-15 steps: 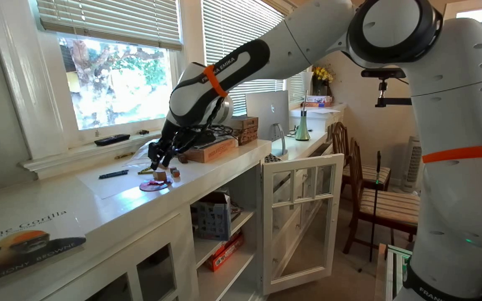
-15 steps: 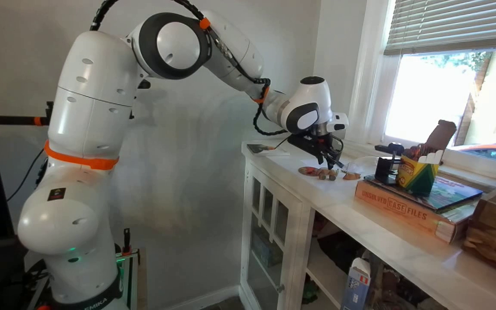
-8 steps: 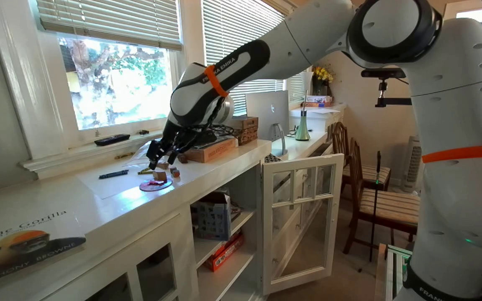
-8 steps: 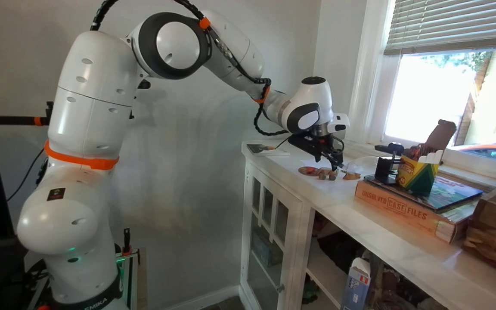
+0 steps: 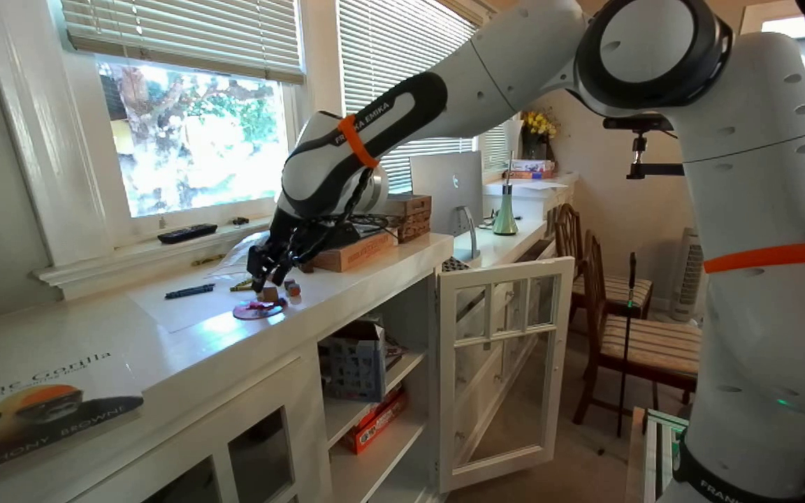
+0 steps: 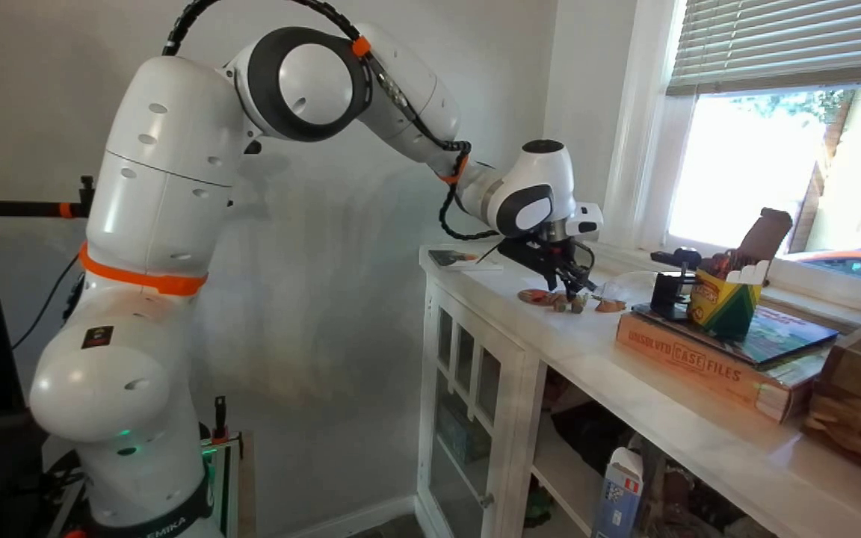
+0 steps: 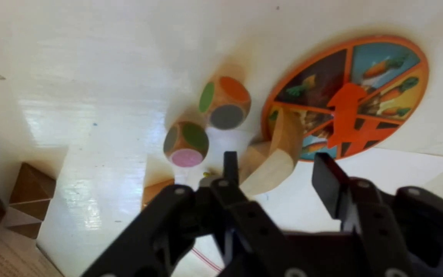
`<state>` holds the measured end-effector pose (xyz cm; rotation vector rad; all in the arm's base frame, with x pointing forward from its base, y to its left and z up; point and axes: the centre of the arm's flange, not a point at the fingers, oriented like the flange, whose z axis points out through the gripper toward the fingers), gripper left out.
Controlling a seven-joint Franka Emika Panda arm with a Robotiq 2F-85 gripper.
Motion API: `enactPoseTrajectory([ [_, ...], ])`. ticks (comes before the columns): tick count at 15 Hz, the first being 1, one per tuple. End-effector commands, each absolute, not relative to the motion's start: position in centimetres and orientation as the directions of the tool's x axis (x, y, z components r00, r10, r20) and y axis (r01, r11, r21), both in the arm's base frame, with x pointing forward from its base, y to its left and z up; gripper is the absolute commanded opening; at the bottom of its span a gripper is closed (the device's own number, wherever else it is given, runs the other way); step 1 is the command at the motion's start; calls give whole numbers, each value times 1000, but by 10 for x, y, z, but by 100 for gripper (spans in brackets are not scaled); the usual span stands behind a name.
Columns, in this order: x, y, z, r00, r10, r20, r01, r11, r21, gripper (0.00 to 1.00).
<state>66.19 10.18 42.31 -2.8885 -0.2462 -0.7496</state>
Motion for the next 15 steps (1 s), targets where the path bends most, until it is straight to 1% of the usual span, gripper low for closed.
enactPoseTrajectory([
  [1, 667, 104, 414, 863, 146, 484, 218, -971, -96, 24],
  [4, 666, 104, 412, 865, 147, 480, 219, -971, -97, 2],
  [5, 665, 103, 413, 865, 145, 481, 217, -971, -97, 7],
  [15, 643, 83, 461, 838, 123, 532, 201, -975, -92, 7],
])
